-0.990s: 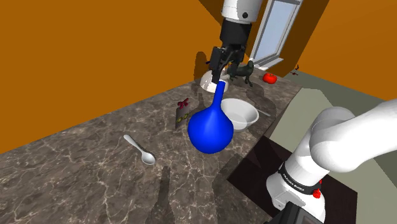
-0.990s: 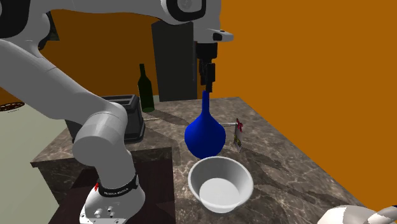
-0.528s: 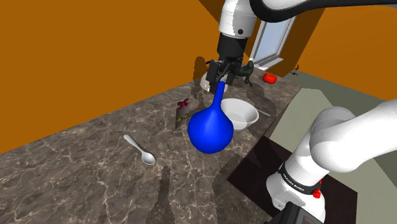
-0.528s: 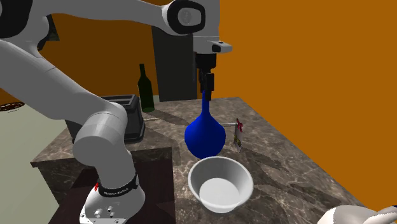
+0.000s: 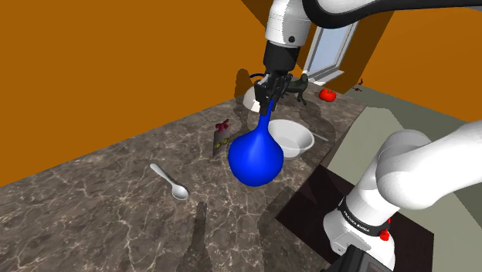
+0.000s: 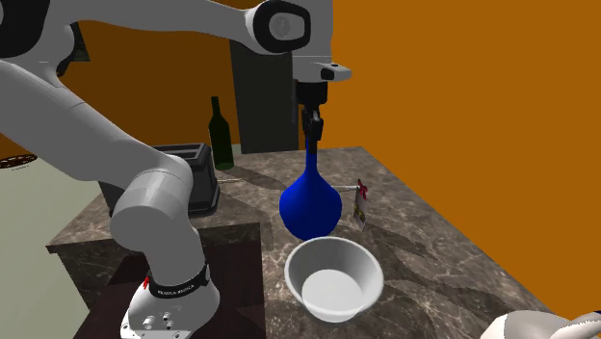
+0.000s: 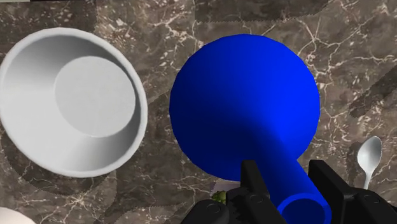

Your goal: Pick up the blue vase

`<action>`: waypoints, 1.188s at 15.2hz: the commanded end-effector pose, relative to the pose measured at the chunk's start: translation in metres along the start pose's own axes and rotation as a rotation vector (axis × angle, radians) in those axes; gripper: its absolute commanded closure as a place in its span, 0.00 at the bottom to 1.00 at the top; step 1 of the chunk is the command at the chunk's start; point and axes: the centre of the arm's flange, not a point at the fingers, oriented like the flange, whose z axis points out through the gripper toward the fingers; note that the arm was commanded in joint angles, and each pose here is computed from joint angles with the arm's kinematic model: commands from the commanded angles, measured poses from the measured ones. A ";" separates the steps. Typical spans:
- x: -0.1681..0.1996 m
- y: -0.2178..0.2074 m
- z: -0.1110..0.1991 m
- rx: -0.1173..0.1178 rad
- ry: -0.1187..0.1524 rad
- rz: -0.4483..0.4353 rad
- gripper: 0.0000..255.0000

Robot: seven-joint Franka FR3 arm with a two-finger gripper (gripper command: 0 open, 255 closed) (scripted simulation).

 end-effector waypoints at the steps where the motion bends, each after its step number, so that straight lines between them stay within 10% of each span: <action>1: 0.000 0.000 0.001 0.000 -0.002 0.000 1.00; 18: 0.001 0.000 -0.079 0.000 -0.002 0.000 1.00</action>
